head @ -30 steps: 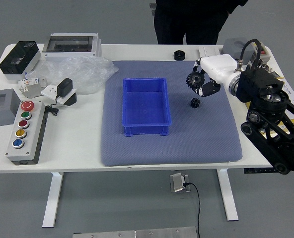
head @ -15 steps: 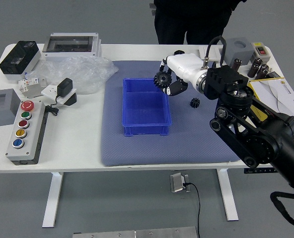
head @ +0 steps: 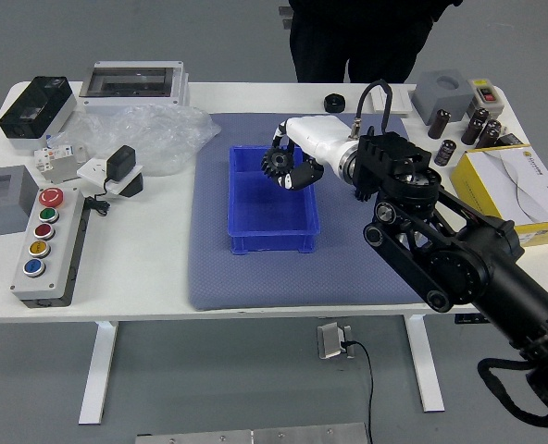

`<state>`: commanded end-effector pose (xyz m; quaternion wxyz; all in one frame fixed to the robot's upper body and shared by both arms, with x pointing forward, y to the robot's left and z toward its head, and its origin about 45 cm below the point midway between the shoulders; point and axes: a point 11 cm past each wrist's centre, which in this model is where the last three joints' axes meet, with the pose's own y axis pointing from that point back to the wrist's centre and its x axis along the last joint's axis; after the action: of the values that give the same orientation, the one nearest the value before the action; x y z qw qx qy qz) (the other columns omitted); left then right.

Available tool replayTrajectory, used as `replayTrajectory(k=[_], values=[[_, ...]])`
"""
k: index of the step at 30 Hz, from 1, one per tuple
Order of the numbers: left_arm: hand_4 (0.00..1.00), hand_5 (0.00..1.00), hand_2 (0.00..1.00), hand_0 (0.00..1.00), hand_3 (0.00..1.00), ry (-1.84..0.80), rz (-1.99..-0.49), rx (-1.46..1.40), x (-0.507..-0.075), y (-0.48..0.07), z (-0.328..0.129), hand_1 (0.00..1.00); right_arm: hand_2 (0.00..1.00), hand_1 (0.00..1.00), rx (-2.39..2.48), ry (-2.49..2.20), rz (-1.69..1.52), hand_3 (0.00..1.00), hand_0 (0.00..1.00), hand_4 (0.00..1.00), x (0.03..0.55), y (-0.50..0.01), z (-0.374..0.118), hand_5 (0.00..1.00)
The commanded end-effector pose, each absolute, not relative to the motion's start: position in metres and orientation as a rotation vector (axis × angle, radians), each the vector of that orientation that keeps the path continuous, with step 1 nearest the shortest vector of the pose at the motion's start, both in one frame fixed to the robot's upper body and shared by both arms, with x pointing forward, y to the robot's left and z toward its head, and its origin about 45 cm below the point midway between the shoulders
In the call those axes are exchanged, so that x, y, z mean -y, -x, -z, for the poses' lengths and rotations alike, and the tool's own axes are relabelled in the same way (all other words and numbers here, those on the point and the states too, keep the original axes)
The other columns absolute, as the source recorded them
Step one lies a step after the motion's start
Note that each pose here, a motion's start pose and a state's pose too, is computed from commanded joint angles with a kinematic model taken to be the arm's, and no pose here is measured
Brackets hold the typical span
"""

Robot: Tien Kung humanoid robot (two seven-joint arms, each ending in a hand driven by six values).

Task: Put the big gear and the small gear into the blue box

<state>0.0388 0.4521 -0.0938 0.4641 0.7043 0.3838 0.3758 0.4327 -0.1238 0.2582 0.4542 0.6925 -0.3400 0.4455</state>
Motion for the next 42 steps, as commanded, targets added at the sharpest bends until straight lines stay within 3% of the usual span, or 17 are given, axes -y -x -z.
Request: replayTrajectory(k=[1, 6, 7, 12, 13, 20, 29, 42], values=[[0.748, 0.388, 0.828, 0.853, 0.833, -1.731, -0.923, -0.943, -0.452, -0.039, 0.094, 0.834, 0.632, 0.552, 0.838, -1.712, -1.096, 0.775, 0.621, 0.802, 0.124, -0.433, -0.258, 0.389], [0.748, 0.388, 0.828, 0.853, 0.833, -1.732, -0.923, -0.942, -0.452, -0.039, 0.094, 0.834, 0.632, 0.552, 0.831, -1.718, -1.085, 0.775, 0.621, 0.802, 0.125, -0.433, -0.257, 0.389], [0.748, 0.389, 0.828, 0.853, 0.833, -1.732, -0.923, -0.941, -0.452, -0.039, 0.094, 0.833, 0.702, 0.575, 0.83, -1.719, -1.084, 0.804, 0.633, 0.81, 0.125, -0.433, -0.256, 0.398], [0.748, 0.389, 0.828, 0.853, 0.833, -1.732, -0.922, -0.941, -0.452, -0.039, 0.094, 0.833, 0.702, 0.575, 0.822, -1.723, -1.077, 0.804, 0.633, 0.81, 0.125, -0.433, -0.255, 0.398], [0.748, 0.389, 0.827, 0.853, 0.833, -1.732, -0.922, -0.941, -0.453, -0.039, 0.094, 0.833, 0.739, 0.593, 0.821, -1.723, -1.075, 0.831, 0.643, 0.817, 0.125, -0.433, -0.255, 0.402], [0.748, 0.389, 0.827, 0.853, 0.833, -1.732, -0.922, -0.942, -0.453, -0.039, 0.094, 0.833, 0.731, 0.593, 0.877, -1.726, -1.051, 0.82, 0.638, 0.819, 0.139, -0.436, -0.26, 0.406], [0.748, 0.388, 0.827, 0.852, 0.833, -1.73, -0.927, -0.941, -0.453, -0.04, 0.093, 0.832, 0.717, 0.588, 1.017, -1.679, -0.94, 0.794, 0.635, 0.81, 0.204, -0.445, -0.262, 0.401], [0.748, 0.389, 0.827, 0.853, 0.833, -1.726, -0.929, -0.942, -0.452, -0.04, 0.094, 0.832, 0.705, 0.591, 0.927, -1.587, -0.841, 0.723, 0.636, 0.773, 0.244, -0.451, -0.219, 0.372]])
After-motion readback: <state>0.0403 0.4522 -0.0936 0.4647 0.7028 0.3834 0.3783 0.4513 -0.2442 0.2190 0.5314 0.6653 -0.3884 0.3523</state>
